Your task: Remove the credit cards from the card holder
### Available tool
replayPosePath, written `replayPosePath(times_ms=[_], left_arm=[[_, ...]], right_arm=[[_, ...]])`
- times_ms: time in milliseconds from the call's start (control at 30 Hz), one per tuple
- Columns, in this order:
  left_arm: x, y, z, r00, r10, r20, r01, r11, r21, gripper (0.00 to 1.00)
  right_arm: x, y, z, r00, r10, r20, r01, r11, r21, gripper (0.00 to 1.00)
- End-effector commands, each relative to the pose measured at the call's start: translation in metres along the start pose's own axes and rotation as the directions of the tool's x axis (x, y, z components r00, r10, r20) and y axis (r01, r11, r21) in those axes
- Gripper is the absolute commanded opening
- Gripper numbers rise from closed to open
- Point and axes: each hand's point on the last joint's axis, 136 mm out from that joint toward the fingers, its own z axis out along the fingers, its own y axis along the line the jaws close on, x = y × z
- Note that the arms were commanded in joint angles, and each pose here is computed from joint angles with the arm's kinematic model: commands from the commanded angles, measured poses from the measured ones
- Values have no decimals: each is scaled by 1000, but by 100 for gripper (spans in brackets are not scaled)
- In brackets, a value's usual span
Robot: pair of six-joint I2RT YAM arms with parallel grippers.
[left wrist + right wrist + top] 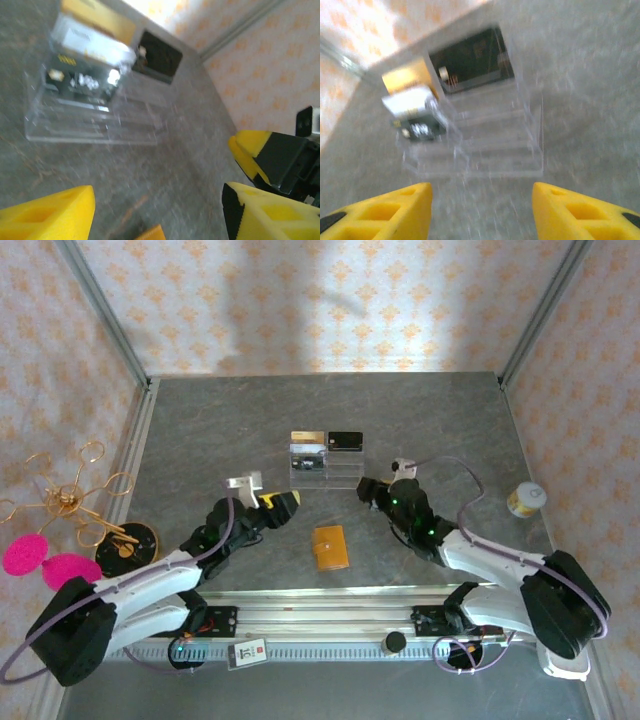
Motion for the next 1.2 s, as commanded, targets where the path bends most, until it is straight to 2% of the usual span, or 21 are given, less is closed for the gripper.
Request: replayPosePath(times_ms=[0,67,133,167,300,433,567,633,700,733,800,833,900,933,1000,1167], left_arm=[[17,2,4,999,12,-51,-12,1000,2,69],[29,8,8,994,-8,-105,6,1000,-19,69],[39,13,11,987,-9,-159,1,999,-49,68],[42,15,12,984,-7,-178,-3,998,-55,64],[54,12,7,984,-19,-179,18,1000,-7,61],[59,17,6,980,-21,-199,15,999,-29,60],[62,24,3,977,-37,-209,24,998,-66,55],[61,26,0,978,-39,-207,22,996,-83,55],[54,23,-5,982,-33,-186,17,996,-85,60],[49,23,-8,985,-26,-170,11,996,-92,65],[36,19,-15,992,-9,-124,-3,995,-98,73],[28,16,-19,996,-3,-94,-6,995,-97,76],[13,10,-27,999,9,-37,-12,996,-88,82],[6,5,-31,1000,14,-10,-15,997,-79,90],[-4,-1,-37,999,23,28,-21,998,-63,99],[-15,-6,-44,997,51,56,-47,997,-65,99]], right_arm=[[43,18,-1,971,-62,-229,34,992,-121,53],[63,23,-5,953,-32,-300,-22,984,-175,54],[78,19,-6,938,-23,-347,-40,984,-175,54],[82,14,-6,932,-21,-361,-36,988,-151,54],[100,6,-6,902,-37,-429,-19,992,-124,54],[122,3,-1,856,-69,-512,23,995,-95,54],[133,21,2,822,-129,-554,43,985,-165,54],[137,25,3,805,-177,-567,105,982,-156,54],[134,25,1,804,-225,-550,201,974,-106,56],[130,25,-1,814,-239,-530,237,969,-74,59],[123,26,-5,836,-258,-484,292,956,-5,75],[122,26,-7,845,-259,-468,304,952,23,79],[119,30,-10,862,-273,-428,332,941,68,94],[120,32,-10,864,-280,-418,346,934,91,98],[127,35,-9,861,-291,-418,368,923,116,100],[161,49,-3,830,-294,-474,370,926,75,100]])
